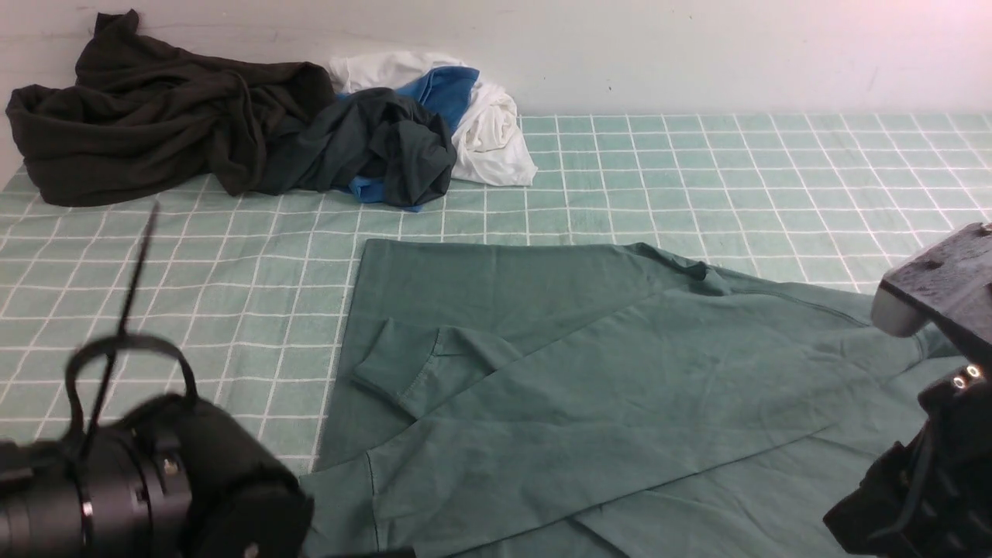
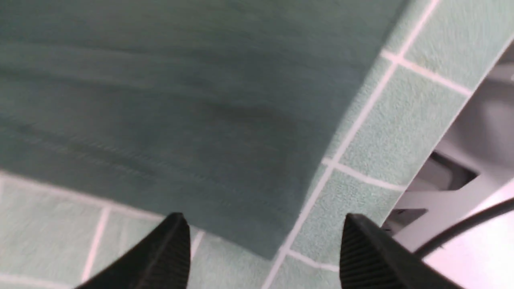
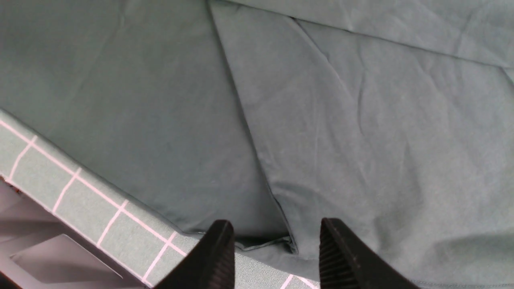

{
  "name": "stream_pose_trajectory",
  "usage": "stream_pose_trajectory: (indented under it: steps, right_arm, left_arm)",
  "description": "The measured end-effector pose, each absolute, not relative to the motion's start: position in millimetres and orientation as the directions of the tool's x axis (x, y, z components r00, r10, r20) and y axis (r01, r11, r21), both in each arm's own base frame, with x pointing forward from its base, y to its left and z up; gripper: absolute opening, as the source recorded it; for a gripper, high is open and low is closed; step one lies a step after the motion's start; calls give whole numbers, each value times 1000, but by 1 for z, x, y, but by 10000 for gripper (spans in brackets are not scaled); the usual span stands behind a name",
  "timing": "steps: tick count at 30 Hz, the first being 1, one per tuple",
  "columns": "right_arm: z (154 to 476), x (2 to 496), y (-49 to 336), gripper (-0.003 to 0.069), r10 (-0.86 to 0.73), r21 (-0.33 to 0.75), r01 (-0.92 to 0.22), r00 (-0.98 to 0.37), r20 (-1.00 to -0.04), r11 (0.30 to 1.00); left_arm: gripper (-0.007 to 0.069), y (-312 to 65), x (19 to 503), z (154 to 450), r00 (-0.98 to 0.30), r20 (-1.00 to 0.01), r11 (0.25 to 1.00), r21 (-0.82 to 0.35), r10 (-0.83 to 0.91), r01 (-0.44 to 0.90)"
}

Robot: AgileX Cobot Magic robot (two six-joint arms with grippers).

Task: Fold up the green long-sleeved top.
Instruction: Use both arms simultaneously to clamp the lower edge of the clothing fabric

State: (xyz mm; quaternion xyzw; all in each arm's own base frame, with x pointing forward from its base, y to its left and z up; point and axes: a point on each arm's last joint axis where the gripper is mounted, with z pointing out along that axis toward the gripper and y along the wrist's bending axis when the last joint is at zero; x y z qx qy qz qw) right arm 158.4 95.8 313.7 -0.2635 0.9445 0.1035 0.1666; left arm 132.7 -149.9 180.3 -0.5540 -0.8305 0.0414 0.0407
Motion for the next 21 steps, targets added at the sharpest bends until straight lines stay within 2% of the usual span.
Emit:
stream_pose_trajectory:
  steps: [2,9,14,16,17,21]
  right_arm:
    - [314,158,95,283,-472,96,-538,-800,-371,837]
    - [314,159,93,283,-486,60,-543,-792,-370,838]
    - [314,159,92,283,-491,48,-543,-789,-369,838]
    - [314,160,92,283,-491,47,-543,-789,-369,838]
    - [314,160,92,283,-491,47,-543,-789,-369,838]
    - [314,159,92,283,-492,46,-544,-789,-368,838]
  left_arm:
    - [459,-152,120,167,-318,-3,316,-82,948,945]
    - [449,-153,114,152,-259,-32,258,-36,965,965]
    - [370,-153,119,150,-273,-25,273,16,962,962]
    - [315,-154,121,150,-309,-25,310,37,951,950]
    - [315,-154,122,150,-308,-24,308,38,951,950]
    - [232,-158,129,154,-388,-26,389,66,921,919]
